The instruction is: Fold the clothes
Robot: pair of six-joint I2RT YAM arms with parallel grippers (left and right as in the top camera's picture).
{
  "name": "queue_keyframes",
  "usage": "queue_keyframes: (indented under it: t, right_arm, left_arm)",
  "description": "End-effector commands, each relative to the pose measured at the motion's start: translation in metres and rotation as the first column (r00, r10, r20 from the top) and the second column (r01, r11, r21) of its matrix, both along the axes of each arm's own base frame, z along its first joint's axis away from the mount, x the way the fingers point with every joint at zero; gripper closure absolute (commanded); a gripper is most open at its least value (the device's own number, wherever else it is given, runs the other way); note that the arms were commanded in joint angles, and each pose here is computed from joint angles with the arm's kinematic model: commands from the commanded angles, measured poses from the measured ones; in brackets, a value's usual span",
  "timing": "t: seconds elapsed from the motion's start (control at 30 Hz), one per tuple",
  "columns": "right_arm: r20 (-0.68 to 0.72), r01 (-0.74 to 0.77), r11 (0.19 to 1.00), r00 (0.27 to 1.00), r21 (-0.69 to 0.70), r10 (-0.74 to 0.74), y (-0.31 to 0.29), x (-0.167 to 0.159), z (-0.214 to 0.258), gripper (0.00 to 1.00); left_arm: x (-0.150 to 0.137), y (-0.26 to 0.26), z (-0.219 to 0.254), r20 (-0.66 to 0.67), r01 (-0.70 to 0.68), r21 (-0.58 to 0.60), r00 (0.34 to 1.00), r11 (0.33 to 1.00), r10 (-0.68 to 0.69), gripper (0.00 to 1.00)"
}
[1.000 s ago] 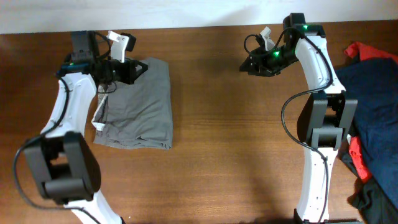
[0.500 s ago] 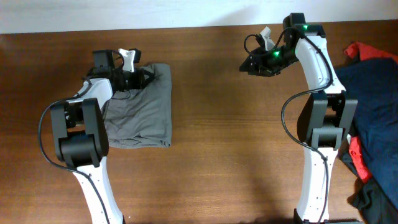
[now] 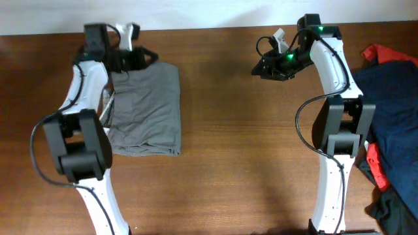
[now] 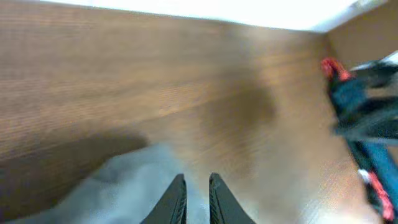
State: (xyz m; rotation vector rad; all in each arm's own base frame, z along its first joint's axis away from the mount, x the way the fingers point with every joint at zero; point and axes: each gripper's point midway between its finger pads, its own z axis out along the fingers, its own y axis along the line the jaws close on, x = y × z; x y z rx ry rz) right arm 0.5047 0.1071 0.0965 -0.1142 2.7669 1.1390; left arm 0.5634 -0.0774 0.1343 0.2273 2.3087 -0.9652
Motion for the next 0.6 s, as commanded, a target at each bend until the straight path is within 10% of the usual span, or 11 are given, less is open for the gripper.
queue_keyframes:
  t: [0.0, 0.23, 0.57]
  right_arm:
    - [0.042, -0.015, 1.000, 0.999, -0.001, 0.015, 0.003, 0.002, 0.014, 0.51]
    - [0.042, -0.015, 1.000, 0.999, -0.001, 0.015, 0.003, 0.002, 0.014, 0.51]
    - [0.049, -0.015, 1.000, 0.999, 0.000, 0.015, 0.003, 0.003, 0.014, 0.51]
  left_arm:
    - [-0.018, -0.012, 0.061, 0.040, 0.051, -0.061, 0.998, 0.997, -0.048, 0.87]
    - [-0.078, -0.031, 0.006, -0.313, 0.071, -0.093, 0.945, 0.993, -0.096, 0.97]
    - [-0.110, -0.047, -0.084, -0.370, 0.108, -0.063, 0.921, 0.992, -0.124, 0.94]
